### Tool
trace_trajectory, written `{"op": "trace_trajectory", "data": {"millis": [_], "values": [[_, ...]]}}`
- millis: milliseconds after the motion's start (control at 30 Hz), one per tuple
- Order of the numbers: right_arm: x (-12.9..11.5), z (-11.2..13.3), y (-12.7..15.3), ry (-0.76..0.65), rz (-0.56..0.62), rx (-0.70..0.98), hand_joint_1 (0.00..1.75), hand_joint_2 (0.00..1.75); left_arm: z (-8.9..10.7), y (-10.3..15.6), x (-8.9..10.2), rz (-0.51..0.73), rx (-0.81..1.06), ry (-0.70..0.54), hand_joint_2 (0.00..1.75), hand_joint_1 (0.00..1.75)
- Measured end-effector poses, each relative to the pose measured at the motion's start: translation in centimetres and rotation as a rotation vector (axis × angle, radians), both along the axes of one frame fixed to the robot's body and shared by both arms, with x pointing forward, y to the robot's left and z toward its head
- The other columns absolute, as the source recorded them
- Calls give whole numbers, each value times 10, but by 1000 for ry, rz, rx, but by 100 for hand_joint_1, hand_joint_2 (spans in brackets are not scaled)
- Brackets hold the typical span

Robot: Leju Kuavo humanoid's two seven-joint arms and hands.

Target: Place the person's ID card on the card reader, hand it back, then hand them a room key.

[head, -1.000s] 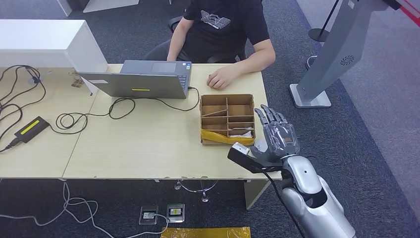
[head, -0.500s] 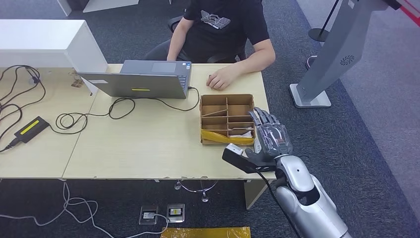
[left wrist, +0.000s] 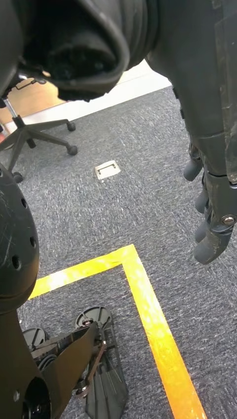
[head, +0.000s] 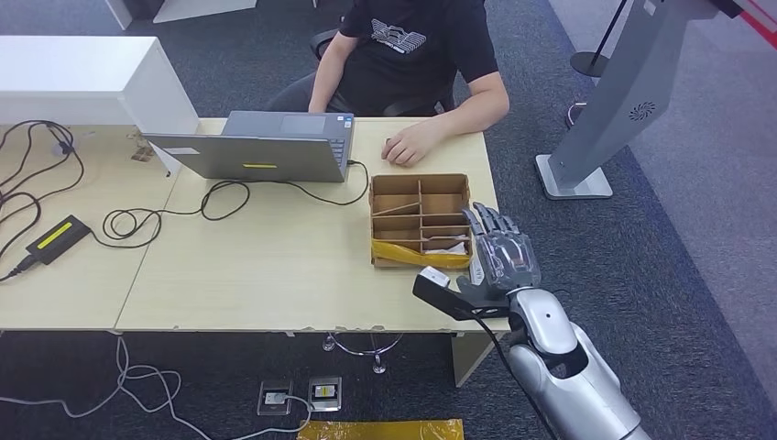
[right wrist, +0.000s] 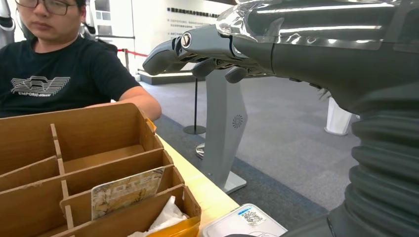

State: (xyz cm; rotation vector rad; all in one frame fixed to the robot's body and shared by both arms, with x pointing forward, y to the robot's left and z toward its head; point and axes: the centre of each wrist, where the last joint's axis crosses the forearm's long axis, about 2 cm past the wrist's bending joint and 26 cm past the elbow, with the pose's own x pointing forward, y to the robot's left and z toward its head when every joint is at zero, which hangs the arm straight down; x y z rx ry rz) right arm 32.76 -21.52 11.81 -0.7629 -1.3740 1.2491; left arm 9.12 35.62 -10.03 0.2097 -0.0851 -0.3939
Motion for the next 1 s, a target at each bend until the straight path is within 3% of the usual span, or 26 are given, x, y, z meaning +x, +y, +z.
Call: {"op": "trace_trajectory", "data": {"millis": [1000], "values": [[19, -5, 6, -31, 4, -54, 0, 175, 0, 1, 0, -19, -2, -11, 0, 0]]}}
